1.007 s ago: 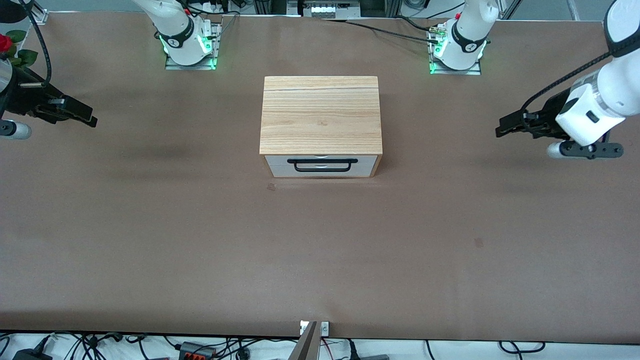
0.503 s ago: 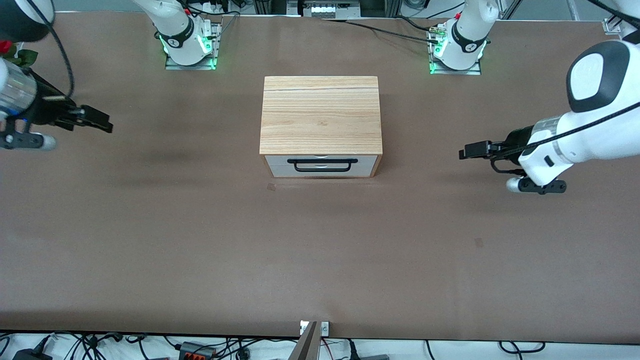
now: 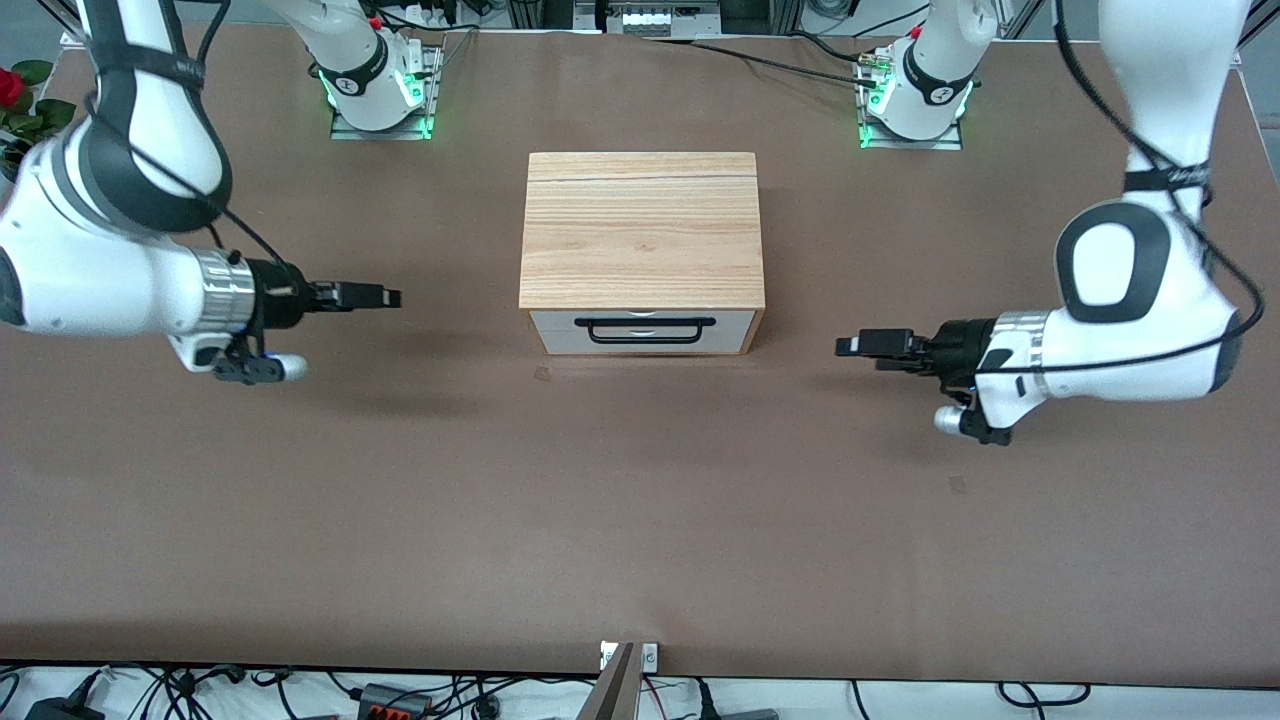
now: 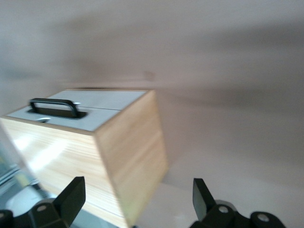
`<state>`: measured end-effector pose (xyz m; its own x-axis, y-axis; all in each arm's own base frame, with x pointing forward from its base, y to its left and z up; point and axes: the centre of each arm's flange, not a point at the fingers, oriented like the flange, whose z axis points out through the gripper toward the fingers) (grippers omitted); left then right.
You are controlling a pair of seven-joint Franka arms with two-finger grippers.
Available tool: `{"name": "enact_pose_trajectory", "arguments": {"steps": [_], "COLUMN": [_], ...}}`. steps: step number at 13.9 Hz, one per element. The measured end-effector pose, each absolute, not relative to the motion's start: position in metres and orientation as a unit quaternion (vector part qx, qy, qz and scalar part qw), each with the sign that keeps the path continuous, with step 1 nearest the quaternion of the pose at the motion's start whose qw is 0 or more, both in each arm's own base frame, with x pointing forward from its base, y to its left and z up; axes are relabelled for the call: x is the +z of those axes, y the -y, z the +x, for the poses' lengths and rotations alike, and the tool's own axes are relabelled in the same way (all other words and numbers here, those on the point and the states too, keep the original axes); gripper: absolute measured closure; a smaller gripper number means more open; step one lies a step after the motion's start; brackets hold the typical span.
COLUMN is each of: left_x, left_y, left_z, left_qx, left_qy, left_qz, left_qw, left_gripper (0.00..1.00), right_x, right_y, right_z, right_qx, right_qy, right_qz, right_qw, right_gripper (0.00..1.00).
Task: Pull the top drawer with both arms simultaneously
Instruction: 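Swing the left gripper and the right gripper toward the drawer handle, then close the left gripper and the right gripper on the black handle ends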
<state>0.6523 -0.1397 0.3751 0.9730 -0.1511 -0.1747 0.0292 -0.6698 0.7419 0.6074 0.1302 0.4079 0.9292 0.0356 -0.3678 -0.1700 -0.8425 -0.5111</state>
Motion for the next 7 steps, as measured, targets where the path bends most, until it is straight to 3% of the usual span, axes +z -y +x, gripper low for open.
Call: {"name": "enact_pose_trajectory", "arguments": {"steps": [4,7], "left_x": [0.296,0.249], "left_y": [0.172,0.212], "left_z": [0.656,0.645], "left_qx": [-0.127,-0.126], "left_qy": [0.026,0.068], "left_qz": [0.847,0.816], "left_qw": [0.515,0.560], "left_gripper": [0.00,0.00], "right_x": [0.351,0.310], "right_y": [-0.188,-0.239], "right_z": [0.617,0.618], "right_qx": [0.181,0.150], "right_qy": [0.007,0.024], "right_qz": [-0.898,-0.867], "right_qw": [0.402,0.474], "right_gripper": [0.00,0.00]}}
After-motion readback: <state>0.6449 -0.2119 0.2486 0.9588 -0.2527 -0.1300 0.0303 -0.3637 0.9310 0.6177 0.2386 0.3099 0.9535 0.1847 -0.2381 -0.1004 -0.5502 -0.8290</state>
